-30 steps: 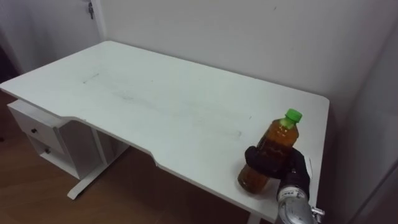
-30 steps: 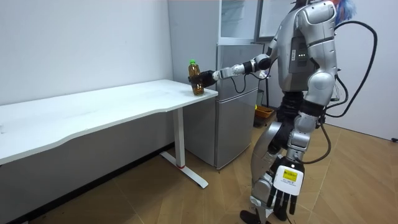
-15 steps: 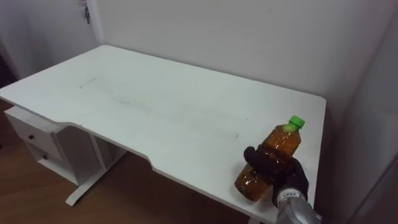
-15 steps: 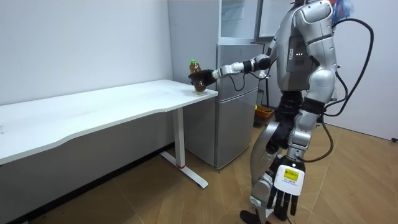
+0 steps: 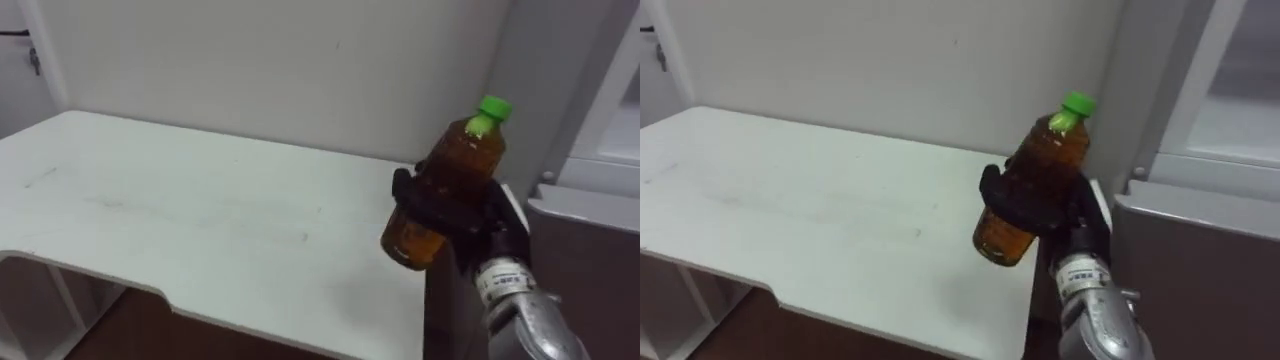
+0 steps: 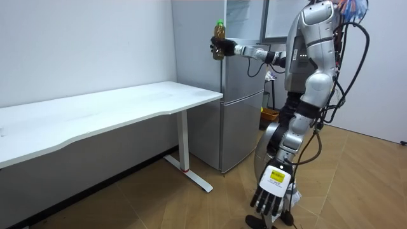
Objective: Put the bottle in the upper fridge
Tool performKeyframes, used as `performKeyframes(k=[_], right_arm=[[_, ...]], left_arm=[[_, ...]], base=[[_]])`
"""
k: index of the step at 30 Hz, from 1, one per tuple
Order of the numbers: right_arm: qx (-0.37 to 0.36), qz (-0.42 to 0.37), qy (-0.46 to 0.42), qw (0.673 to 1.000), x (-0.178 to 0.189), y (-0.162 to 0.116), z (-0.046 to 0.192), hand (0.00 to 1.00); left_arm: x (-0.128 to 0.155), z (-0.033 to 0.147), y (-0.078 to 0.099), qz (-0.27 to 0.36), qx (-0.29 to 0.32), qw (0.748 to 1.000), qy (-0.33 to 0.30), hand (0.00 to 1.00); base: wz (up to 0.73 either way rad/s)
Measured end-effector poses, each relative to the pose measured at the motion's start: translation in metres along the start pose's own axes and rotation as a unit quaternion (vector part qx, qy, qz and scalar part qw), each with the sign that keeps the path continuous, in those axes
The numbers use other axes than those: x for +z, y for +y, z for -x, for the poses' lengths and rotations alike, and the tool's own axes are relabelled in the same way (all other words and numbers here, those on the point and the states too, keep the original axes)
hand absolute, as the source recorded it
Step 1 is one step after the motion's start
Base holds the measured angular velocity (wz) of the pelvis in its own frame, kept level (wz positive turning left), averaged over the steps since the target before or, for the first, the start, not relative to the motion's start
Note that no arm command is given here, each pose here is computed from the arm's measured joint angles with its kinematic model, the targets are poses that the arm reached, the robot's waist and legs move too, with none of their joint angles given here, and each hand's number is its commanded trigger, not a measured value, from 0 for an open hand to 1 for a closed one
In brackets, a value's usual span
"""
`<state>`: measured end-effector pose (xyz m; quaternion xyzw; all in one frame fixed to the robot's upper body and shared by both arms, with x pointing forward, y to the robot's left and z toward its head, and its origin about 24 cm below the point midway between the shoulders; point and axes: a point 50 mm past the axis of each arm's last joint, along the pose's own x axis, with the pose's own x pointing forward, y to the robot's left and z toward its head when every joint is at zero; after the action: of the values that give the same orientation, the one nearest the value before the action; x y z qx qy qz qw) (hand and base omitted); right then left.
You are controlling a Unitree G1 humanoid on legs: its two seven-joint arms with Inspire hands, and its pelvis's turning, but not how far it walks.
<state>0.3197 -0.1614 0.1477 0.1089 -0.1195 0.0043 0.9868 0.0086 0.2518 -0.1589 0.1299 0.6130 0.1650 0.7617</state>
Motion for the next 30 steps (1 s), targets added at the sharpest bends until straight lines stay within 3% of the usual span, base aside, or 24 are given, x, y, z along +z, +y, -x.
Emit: performKeyframes(k=[6,21,30], right_arm=[[0.003,0.042,-0.056,0.998,0.023,-0.004,-0.001,1.00],[-0.033,0.050,-0.193,0.979,0.098,-0.024,0.011,1.00],[-0.055,0.046,-0.213,0.974,0.108,-0.034,0.013,1.00]], left_arm=[[-0.013,0.001,0.004,0.010,0.008,1.000,0.020,0.00],[-0.023,0.002,0.016,0.044,0.052,0.997,0.041,0.00],[-0.025,0.002,0.017,0.052,0.056,0.996,0.043,0.00]], base=[[-0.14],[-0.04],[-0.07]])
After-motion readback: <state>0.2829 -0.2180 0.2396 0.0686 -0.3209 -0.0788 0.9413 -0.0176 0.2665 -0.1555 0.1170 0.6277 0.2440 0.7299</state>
